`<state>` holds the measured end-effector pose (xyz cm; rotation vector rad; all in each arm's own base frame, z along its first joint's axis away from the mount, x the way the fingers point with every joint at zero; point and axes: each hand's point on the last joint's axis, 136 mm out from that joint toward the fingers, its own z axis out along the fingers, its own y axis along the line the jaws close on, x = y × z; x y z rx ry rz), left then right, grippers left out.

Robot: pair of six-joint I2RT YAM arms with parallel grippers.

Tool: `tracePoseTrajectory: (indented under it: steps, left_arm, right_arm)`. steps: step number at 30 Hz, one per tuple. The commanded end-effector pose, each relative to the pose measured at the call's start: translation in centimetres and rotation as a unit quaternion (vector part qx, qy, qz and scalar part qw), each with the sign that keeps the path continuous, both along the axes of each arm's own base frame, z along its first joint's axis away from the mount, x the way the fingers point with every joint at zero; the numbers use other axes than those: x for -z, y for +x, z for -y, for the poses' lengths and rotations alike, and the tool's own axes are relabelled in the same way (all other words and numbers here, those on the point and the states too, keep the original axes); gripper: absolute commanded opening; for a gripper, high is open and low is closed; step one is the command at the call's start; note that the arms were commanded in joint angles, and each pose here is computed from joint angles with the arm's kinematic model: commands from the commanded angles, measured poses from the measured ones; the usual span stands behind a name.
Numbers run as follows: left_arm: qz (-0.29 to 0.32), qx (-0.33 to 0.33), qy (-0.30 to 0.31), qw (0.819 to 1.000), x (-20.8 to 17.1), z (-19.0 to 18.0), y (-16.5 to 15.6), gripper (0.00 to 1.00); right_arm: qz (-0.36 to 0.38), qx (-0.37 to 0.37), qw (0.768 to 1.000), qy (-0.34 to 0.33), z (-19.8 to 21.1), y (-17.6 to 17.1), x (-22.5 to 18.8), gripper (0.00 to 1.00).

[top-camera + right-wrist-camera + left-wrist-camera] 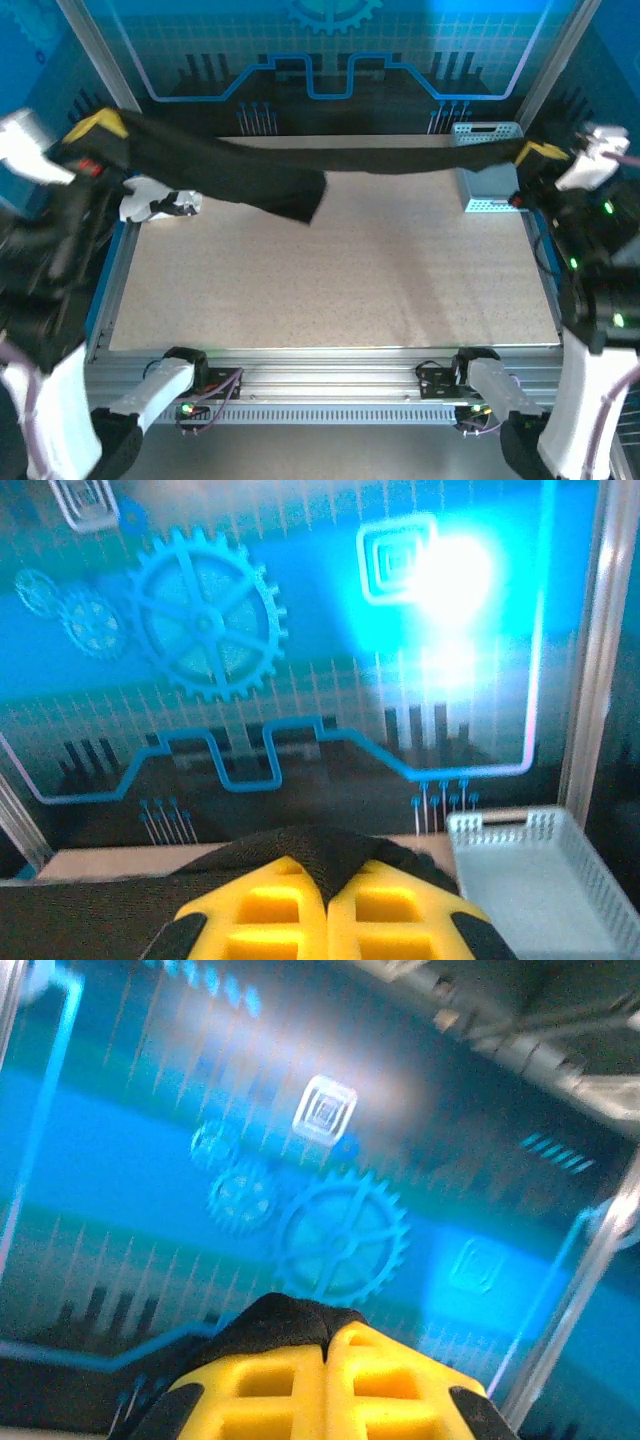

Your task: Fold the inside-out t-shirt

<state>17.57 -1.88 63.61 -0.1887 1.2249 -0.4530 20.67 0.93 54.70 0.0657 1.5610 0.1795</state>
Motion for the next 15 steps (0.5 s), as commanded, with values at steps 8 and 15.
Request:
tracePoseTrajectory:
  steps: [8,15]
  left_arm:
    - [0.066,-0.018,0.018,0.997,-5.1,-0.7,-4.3,0.0]
    - [-0.031,-0.071,0.059,0.995,-1.4,-1.0,8.5,0.0]
  right_arm:
    - [0.062,0.04,0.997,-0.036,0.7,-6.4,-4.4,0.0]
    - [-0.004,0.039,0.998,-0.04,1.5,2.0,-1.0,0.0]
